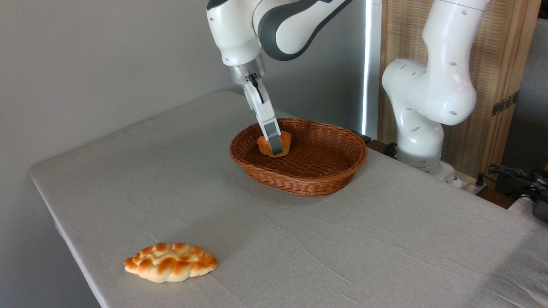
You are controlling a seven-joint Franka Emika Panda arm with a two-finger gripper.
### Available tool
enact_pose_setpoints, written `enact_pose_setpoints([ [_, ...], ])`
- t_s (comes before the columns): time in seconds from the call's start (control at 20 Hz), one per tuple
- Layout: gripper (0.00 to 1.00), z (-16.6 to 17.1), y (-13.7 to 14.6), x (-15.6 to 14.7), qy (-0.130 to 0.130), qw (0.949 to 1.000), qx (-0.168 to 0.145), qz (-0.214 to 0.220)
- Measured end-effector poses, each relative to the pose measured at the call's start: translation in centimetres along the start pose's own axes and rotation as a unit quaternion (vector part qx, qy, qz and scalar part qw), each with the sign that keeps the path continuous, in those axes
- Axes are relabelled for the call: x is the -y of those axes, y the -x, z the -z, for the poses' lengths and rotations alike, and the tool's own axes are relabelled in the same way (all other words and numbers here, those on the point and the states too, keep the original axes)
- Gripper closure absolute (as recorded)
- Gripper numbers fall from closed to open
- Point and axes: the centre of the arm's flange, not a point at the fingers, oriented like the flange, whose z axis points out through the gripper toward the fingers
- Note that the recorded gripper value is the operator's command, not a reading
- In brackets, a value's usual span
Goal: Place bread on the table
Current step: 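Close the gripper fingers around the round orange bun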
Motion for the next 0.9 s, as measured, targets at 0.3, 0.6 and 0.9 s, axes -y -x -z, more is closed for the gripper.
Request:
enact_pose_setpoints([
  [0.3, 0.18, -0.55, 0.17, 0.01, 0.004, 1.0000, 0.004, 0.001],
  [0.6, 0.69, -0.76, 0.20, 0.04, 0.006, 1.0000, 0.006, 0.002],
  [0.9, 0.83, -0.95, 0.17, 0.11, 0.008, 0.9999, 0.008, 0.002],
])
